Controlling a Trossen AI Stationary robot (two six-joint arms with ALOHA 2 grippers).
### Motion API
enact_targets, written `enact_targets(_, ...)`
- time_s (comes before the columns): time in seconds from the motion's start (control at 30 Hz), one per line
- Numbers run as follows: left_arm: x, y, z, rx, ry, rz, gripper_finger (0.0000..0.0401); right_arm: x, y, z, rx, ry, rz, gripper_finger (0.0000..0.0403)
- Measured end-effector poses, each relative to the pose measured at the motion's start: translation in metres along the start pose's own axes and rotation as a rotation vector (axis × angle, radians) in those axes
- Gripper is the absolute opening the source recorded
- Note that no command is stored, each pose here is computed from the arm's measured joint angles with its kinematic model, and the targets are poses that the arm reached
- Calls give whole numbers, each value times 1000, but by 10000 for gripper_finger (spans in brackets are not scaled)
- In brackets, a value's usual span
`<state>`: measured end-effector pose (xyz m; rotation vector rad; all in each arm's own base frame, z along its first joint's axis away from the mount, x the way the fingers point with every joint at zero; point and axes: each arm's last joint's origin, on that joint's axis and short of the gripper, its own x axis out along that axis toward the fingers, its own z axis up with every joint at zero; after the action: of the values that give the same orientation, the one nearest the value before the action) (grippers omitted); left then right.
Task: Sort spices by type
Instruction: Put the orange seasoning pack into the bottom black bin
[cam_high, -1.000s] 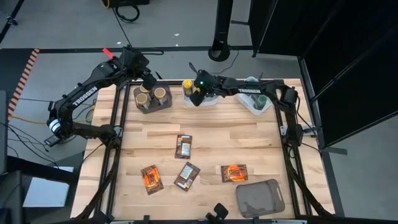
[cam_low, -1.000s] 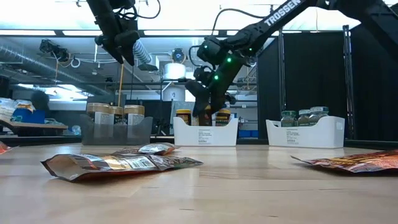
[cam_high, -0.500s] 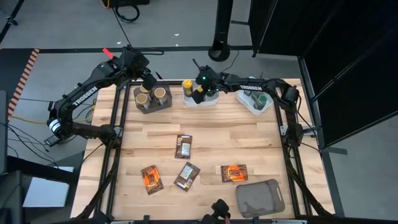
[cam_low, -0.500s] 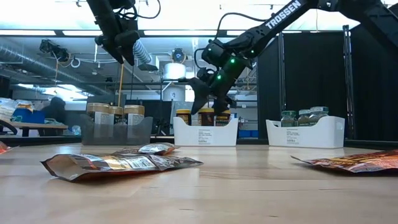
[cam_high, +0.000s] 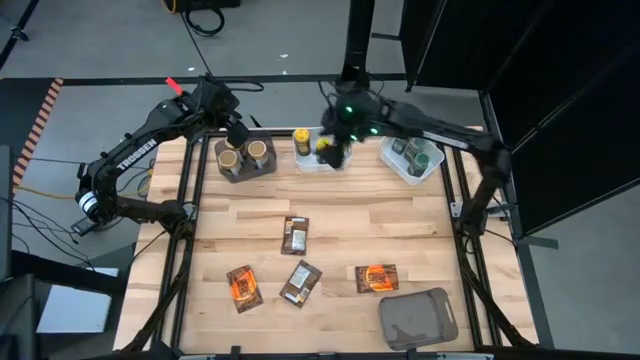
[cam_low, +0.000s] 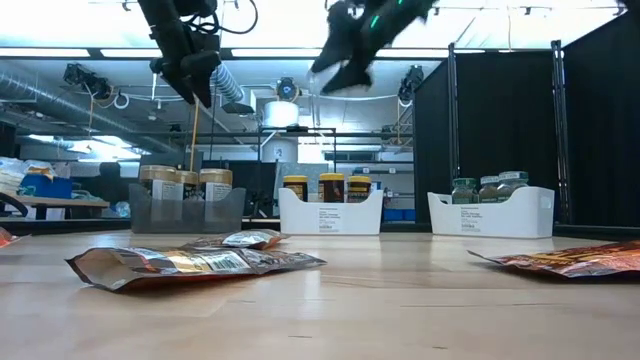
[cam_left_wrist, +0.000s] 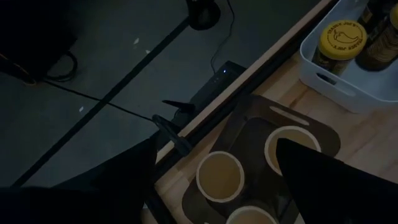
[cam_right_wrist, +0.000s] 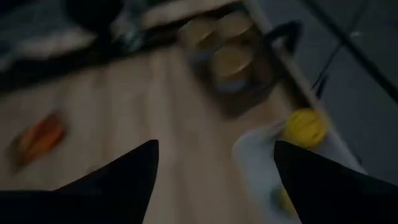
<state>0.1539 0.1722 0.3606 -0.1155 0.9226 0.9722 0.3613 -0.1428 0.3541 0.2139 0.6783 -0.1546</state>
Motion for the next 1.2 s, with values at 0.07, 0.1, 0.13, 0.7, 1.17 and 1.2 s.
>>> enact_targets(0.07,0,0,0,1,2,0,337,-21,29,-8,-51,94,25,314)
enact_targets(0.1,0,0,0,1,2,0,337,-29,43,-15,-73,154,27,310)
enact_targets(0.13,0,0,0,2,2,0,337,-36,56,-23,-93,216,19,306)
enact_targets(0.7,0,0,0,-2,-2,-1,337,4,191,-165,-134,638,82,289)
enact_targets(1.17,0,-1,0,-2,-1,-12,337,56,216,-220,-79,773,132,338)
enact_targets(1.2,0,0,0,-2,-2,-12,337,61,217,-225,-80,788,125,341)
